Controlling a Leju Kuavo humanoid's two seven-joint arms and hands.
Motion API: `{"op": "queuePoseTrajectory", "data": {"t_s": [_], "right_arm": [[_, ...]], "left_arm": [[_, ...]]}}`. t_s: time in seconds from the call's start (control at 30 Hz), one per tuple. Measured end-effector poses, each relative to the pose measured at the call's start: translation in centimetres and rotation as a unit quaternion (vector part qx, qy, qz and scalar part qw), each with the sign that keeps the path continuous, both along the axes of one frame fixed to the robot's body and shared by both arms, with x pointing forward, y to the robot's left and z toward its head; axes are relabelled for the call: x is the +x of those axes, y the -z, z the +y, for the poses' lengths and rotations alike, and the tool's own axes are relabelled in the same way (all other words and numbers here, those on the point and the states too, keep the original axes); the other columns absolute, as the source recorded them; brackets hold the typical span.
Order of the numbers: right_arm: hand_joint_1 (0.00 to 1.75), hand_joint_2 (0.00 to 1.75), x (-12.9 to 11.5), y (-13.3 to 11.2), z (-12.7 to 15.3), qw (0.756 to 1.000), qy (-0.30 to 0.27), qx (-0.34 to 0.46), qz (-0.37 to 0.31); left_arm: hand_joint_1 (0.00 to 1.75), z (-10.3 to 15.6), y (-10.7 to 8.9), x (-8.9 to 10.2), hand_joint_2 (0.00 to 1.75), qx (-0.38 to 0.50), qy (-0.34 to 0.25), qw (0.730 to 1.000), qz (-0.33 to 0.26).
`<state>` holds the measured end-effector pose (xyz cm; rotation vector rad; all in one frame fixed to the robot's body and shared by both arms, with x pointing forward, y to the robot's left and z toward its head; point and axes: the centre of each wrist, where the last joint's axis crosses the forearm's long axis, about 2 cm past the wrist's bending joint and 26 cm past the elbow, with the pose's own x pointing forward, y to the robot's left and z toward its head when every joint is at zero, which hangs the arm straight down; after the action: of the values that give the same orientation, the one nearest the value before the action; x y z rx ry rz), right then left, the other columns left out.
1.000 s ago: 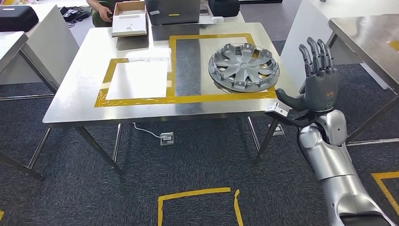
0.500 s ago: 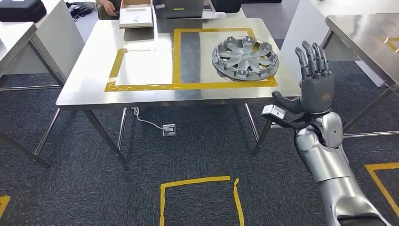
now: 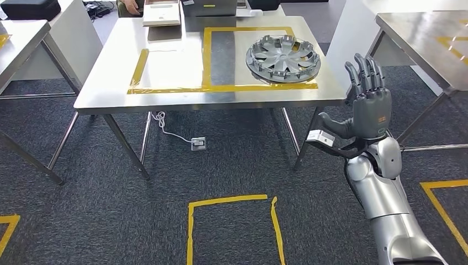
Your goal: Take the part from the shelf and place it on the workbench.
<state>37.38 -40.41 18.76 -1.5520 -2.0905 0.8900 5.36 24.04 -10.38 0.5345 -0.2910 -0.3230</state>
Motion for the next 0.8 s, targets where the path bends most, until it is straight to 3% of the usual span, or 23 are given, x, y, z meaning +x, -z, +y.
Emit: {"op": "queuePoseTrajectory", "data": {"t_s": [0.23,0.37,0.43,0.47,0.57,0.6,0.7,0.8], "right_arm": [[0.0,0.0,-1.0,2.0,0.6,0.999,-0.004,0.031,0.013],[0.0,1.75,-1.2,2.5,0.5,0.998,-0.004,0.063,0.018],[0.0,1.75,-1.2,2.8,0.5,0.996,-0.007,0.082,0.025],[0.0,1.31,-1.3,3.0,0.5,0.995,-0.01,0.091,0.032],[0.0,0.0,-1.6,3.9,0.4,0.991,-0.022,0.118,0.063],[0.0,0.0,-1.8,4.3,0.5,0.988,-0.026,0.128,0.078],[0.0,0.0,-2.3,6.0,0.6,0.975,-0.047,0.17,0.133],[0.0,0.0,-2.8,8.1,0.9,0.947,-0.077,0.245,0.195]], "left_arm": [[0.0,1.4,0.1,-0.1,0.0,0.016,0.001,1.0,0.006],[0.0,1.7,0.1,0.1,0.0,0.019,0.009,1.0,0.01],[0.0,1.7,0.2,0.1,0.0,0.012,0.014,1.0,0.014],[0.0,1.7,0.2,0.1,0.0,0.009,0.017,1.0,0.018],[0.0,1.8,0.2,0.1,1.31,-0.002,0.023,0.999,0.027],[0.0,1.8,0.2,0.0,1.75,-0.005,0.023,0.999,0.029],[0.0,1.7,0.2,-0.1,1.75,-0.008,0.022,0.999,0.036],[0.0,1.5,0.2,-0.1,1.75,-0.011,0.021,0.999,0.039]]}}
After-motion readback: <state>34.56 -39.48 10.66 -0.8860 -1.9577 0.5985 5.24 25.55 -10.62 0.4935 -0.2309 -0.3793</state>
